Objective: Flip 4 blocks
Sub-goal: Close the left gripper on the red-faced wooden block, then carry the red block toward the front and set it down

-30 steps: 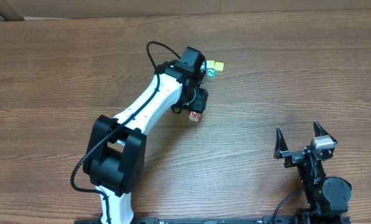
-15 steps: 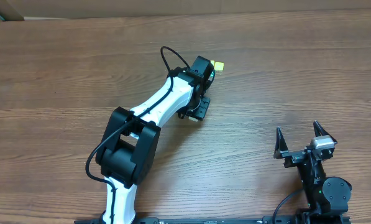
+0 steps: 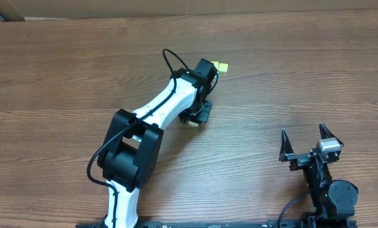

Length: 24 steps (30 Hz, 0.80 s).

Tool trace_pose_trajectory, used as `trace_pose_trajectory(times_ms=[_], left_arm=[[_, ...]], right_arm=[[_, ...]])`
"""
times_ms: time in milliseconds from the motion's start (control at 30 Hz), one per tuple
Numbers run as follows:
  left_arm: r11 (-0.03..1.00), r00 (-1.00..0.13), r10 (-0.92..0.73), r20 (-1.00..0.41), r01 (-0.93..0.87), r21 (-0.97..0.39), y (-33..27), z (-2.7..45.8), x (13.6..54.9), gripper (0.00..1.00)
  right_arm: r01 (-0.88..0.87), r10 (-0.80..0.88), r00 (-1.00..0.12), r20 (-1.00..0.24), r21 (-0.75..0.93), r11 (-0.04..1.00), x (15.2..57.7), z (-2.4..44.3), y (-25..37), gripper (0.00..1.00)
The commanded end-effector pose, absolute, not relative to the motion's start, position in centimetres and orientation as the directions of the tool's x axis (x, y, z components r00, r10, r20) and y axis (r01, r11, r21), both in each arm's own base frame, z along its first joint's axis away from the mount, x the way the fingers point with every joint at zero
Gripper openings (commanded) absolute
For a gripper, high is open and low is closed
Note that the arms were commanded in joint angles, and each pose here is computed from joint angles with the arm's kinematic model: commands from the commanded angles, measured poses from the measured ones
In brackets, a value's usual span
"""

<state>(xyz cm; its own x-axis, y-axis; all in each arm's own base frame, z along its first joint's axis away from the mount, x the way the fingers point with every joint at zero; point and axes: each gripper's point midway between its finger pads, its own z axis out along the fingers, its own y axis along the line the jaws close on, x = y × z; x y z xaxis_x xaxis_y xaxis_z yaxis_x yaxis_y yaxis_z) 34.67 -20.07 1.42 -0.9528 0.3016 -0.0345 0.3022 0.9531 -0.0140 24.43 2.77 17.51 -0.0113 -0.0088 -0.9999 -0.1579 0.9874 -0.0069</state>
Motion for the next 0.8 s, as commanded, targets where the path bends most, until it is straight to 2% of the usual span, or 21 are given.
trace_pose_trajectory(times_ms=[0,300,533,767], left_arm=[[0.964,-0.964,0.266,-0.002,0.266,-0.013,-19.8,1.7,34.1,0.23],[0.986,-0.98,0.16,0.121,0.165,0.029,-15.7,5.0,31.1,0.27],[0.989,-0.981,0.065,0.183,0.087,0.116,-13.4,4.7,29.5,0.27],[0.987,-0.973,0.048,0.228,0.08,0.136,-12.9,4.4,28.3,0.3]], right_arm=[[-0.155,-0.005,-0.015,-1.0,-0.003,0.988,24.5,17.2,2.7,1.0],[-0.155,-0.005,-0.015,-1.0,-0.003,0.988,24.5,17.2,2.7,1.0],[-0.155,-0.005,-0.015,-1.0,-0.003,0.988,24.5,17.2,2.7,1.0],[-0.155,-0.005,-0.015,-1.0,-0.003,0.988,24.5,17.2,2.7,1.0]])
